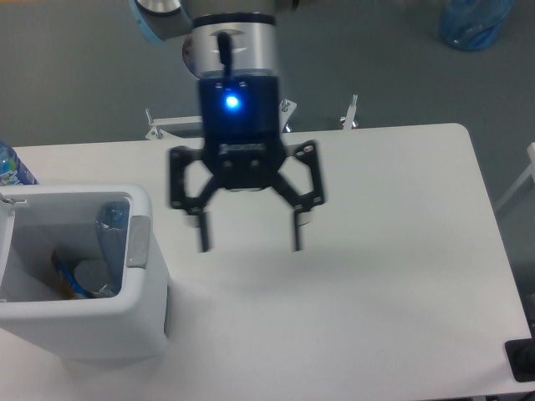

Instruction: Place the trash in the trash can

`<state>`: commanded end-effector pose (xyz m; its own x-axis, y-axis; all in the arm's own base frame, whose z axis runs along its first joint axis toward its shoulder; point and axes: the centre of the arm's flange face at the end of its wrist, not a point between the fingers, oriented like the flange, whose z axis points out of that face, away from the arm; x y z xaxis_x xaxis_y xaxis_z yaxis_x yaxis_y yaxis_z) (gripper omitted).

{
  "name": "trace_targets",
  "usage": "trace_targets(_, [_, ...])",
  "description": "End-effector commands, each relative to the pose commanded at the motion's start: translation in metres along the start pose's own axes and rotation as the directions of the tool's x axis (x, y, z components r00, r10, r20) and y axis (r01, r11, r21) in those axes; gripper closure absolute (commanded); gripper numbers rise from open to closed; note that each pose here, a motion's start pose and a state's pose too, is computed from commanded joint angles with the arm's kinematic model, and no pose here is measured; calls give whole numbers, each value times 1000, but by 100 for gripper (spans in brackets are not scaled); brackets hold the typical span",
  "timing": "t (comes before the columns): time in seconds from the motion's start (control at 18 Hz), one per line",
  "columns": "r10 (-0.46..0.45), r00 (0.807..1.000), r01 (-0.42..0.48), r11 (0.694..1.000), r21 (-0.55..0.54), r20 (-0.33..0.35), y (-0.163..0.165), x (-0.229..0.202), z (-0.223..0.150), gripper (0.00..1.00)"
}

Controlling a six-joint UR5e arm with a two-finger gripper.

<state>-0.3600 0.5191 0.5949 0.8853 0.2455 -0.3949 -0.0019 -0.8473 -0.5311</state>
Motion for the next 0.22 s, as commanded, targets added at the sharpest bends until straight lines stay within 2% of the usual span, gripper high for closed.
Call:
trace_targets(0.11, [91, 995, -89, 994, -66, 28, 12, -2, 5, 0])
trace_targets(0.22, [111, 993, -107, 989, -102, 43, 23, -7, 7, 0])
